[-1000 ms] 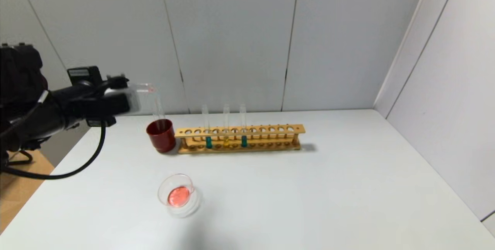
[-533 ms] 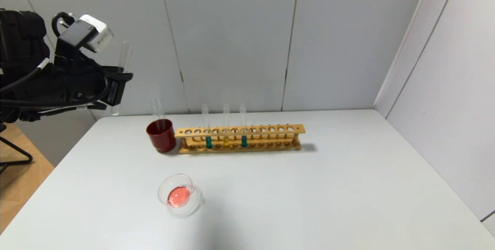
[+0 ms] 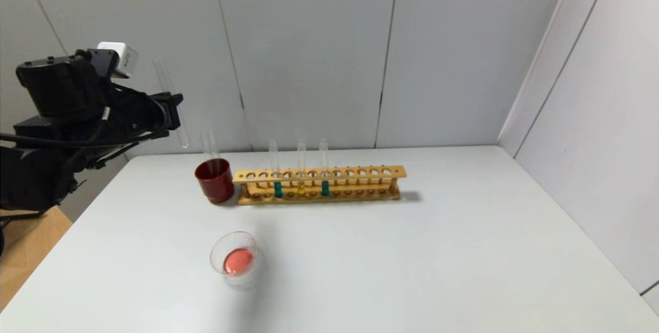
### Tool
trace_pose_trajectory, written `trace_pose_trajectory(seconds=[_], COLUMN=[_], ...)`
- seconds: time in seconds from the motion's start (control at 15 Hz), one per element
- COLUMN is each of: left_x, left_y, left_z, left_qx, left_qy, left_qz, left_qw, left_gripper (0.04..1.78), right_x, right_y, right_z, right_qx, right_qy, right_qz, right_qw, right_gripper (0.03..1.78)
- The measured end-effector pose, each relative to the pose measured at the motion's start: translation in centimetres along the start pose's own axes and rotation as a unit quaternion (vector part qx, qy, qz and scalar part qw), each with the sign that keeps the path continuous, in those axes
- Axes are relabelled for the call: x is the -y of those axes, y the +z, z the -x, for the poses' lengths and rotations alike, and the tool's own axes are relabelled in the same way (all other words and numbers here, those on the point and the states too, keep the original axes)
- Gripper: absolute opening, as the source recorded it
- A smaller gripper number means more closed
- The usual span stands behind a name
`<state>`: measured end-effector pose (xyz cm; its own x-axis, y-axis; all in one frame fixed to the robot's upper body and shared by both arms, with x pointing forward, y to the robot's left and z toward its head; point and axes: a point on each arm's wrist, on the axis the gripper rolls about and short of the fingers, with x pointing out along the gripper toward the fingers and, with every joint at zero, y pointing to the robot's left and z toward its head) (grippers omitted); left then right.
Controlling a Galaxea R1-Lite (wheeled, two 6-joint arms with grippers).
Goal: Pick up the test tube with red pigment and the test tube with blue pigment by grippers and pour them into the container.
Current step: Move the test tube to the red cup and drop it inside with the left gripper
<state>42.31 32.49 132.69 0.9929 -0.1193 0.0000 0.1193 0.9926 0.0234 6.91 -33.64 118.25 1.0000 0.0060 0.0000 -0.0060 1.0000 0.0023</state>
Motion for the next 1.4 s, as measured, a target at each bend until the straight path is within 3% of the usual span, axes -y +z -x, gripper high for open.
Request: trace_pose_trajectory(seconds=[0.2, 0.6, 1.07, 1.27, 1.4], left_x=[-0.5, -0.9, -0.8, -0.7, -0.6], left_y=[-3.1, -7.9, -10.2, -10.8, -10.8], left_z=[-2.3, -5.8, -6.7, -6.8, -6.8], left_qx=[-0.018, -0.009, -0.027, -0.034, -0.027], left_qy=[0.003, -0.005, -0.006, -0.008, -0.009], left_qz=[0.009, 0.011, 0.014, 0.015, 0.013], left_qw=[1.0, 1.0, 1.0, 0.999, 1.0], left_gripper=[0.3, 0.3, 0.34, 0.57, 0.88], right_x=[0.0, 0.0, 0.0, 0.0, 0.0], right_y=[0.0, 0.0, 0.0, 0.0, 0.0], right_z=[0.0, 0.0, 0.0, 0.0, 0.0], right_qx=[0.0, 0.0, 0.0, 0.0, 0.0], right_qy=[0.0, 0.0, 0.0, 0.0, 0.0], right_qz=[0.0, 0.0, 0.0, 0.0, 0.0], right_qw=[1.0, 1.0, 1.0, 1.0, 1.0], right_gripper=[1.75, 1.75, 1.75, 1.75, 1.75])
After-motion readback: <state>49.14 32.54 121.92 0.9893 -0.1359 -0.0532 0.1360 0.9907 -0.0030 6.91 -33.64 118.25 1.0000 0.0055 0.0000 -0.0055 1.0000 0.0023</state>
